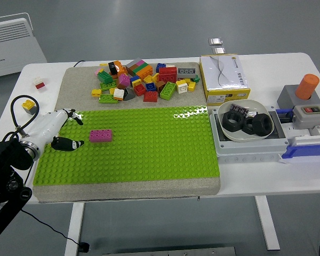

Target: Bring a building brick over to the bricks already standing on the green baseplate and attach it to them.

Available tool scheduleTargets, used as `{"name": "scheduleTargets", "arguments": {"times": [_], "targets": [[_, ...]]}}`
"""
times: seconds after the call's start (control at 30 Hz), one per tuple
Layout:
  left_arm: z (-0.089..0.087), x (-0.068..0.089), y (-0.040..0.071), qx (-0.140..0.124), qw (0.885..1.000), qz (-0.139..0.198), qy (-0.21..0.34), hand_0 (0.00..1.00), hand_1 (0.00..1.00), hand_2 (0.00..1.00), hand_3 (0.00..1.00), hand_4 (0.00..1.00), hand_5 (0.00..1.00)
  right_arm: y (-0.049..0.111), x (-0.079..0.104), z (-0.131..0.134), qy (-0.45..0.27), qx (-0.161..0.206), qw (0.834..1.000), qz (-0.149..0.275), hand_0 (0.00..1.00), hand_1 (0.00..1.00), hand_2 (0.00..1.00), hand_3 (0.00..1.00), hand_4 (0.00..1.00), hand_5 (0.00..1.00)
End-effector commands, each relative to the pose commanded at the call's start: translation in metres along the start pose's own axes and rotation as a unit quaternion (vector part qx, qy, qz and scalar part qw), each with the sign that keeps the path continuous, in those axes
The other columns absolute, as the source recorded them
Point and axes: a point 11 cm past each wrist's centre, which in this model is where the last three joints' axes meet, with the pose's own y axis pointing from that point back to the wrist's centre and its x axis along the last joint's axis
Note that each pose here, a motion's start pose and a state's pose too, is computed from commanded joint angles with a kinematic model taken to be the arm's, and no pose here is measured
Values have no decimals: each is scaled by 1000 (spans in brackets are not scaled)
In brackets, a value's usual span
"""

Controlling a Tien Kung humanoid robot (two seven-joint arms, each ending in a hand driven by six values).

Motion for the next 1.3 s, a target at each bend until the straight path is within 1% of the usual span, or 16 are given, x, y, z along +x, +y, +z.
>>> {"name": "scheduleTargets", "arguments": {"times": [0.03, 0.07, 0.13, 0.2, 0.4, 0.43, 0.47, 0.63, 0.67, 0.83, 0.87, 1.07, 1.3], "targets": [[-8, 0, 1, 11, 1000, -5, -4, 937, 906, 896, 660, 763, 25, 0, -1, 0, 0, 0, 1000, -1, 715, 759, 818, 824, 821, 998], [-16, 1, 2, 24, 1000, -11, -5, 946, 931, 933, 794, 771, 2, 0, -2, 0, -1, 0, 1000, -2, 714, 759, 818, 826, 820, 998], [-24, 2, 3, 40, 999, -17, -6, 946, 931, 933, 794, 771, 2, 0, -3, 1, -1, 0, 1000, -3, 714, 759, 818, 826, 820, 998], [-30, 4, 3, 49, 999, -16, -5, 946, 931, 933, 794, 771, 2, 0, -3, 1, -1, 0, 1000, -3, 714, 759, 818, 826, 820, 998], [-35, 12, 0, 57, 998, 5, -7, 953, 938, 937, 800, 776, 2, 0, -3, 0, 4, 1, 1000, -2, 713, 758, 817, 824, 819, 998], [-35, 12, -1, 57, 998, 7, -6, 953, 938, 937, 800, 776, 2, 0, -3, 0, 4, 1, 1000, -2, 713, 758, 817, 824, 819, 998], [-34, 12, -2, 57, 998, 8, -5, 951, 932, 934, 770, 776, 2, 0, -3, 0, 4, 2, 1000, -2, 713, 758, 817, 825, 817, 998], [-29, 15, -7, 55, 998, 11, -3, 951, 932, 934, 770, 776, 2, 1, -2, -4, 8, 5, 1000, -2, 713, 758, 817, 825, 817, 998], [-27, 16, -8, 54, 998, 11, -5, 952, 933, 930, 715, 766, 2, 1, -3, -6, 9, 6, 1000, -2, 713, 758, 818, 823, 814, 998], [-20, 20, -14, 53, 998, 5, -12, 952, 933, 930, 715, 766, 2, 2, -6, -11, 16, 11, 1000, -5, 713, 758, 818, 823, 814, 998], [-18, 20, -16, 54, 998, 3, -14, 953, 934, 930, 686, 758, 2, 2, -6, -12, 17, 12, 1000, -5, 712, 757, 818, 825, 802, 998], [-8, 22, -22, 56, 998, 2, -2, 956, 937, 932, 680, 753, 2, 2, -6, -15, 25, 15, 1000, -5, 709, 754, 816, 826, 798, 998], [-3, 17, -23, 58, 998, 3, 19, 957, 938, 933, 683, 753, 2, 2, -6, -13, 25, 14, 1000, -4, 706, 753, 815, 822, 801, 998]]}}
